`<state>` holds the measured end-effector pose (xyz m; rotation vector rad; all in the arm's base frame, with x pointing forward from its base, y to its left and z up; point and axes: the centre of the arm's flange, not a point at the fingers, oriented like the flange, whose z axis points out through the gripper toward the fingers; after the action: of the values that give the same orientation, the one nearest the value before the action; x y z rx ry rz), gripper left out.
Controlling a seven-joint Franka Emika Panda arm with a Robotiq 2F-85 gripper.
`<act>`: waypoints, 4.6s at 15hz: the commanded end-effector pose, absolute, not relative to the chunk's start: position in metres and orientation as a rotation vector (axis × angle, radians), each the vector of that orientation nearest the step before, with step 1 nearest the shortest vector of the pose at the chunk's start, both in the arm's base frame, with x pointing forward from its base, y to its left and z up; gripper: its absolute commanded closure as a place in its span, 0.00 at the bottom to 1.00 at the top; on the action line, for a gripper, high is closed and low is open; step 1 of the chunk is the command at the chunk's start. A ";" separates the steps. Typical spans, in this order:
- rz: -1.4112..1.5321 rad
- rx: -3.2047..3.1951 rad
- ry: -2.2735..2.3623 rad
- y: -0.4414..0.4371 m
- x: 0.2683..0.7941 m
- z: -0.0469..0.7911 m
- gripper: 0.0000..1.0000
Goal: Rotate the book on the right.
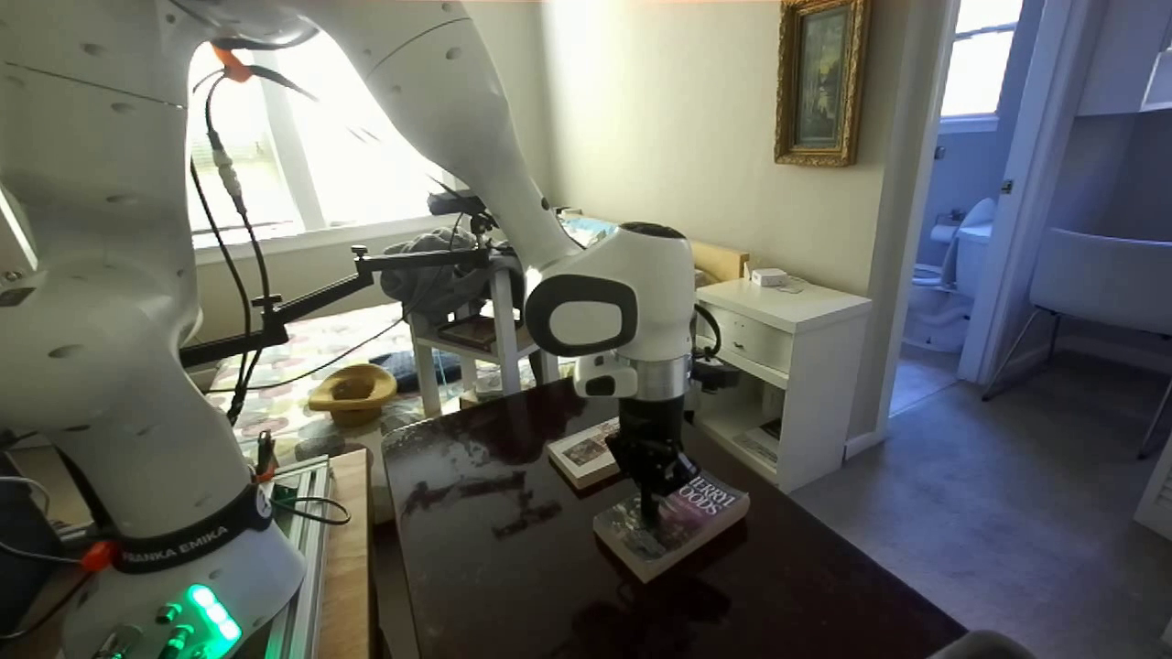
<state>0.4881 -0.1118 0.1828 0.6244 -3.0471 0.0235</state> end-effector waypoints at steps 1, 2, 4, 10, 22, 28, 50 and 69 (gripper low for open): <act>-0.035 0.537 -3.030 -0.108 0.455 0.148 1.00; -0.036 0.528 -3.038 -0.108 0.454 0.148 1.00; -0.040 0.513 -3.051 -0.109 0.451 0.148 1.00; 0.008 0.546 -3.103 -0.114 0.472 0.182 0.99; 0.053 0.626 -3.103 -0.108 0.471 0.206 1.00; 0.066 0.824 -3.076 -0.099 0.473 0.232 1.00; 0.192 2.373 -2.122 -0.090 0.460 0.356 1.00; -0.042 2.826 -1.248 -0.067 0.463 0.357 1.00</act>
<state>0.4575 -0.0696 0.3535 2.8407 -1.3218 -0.0055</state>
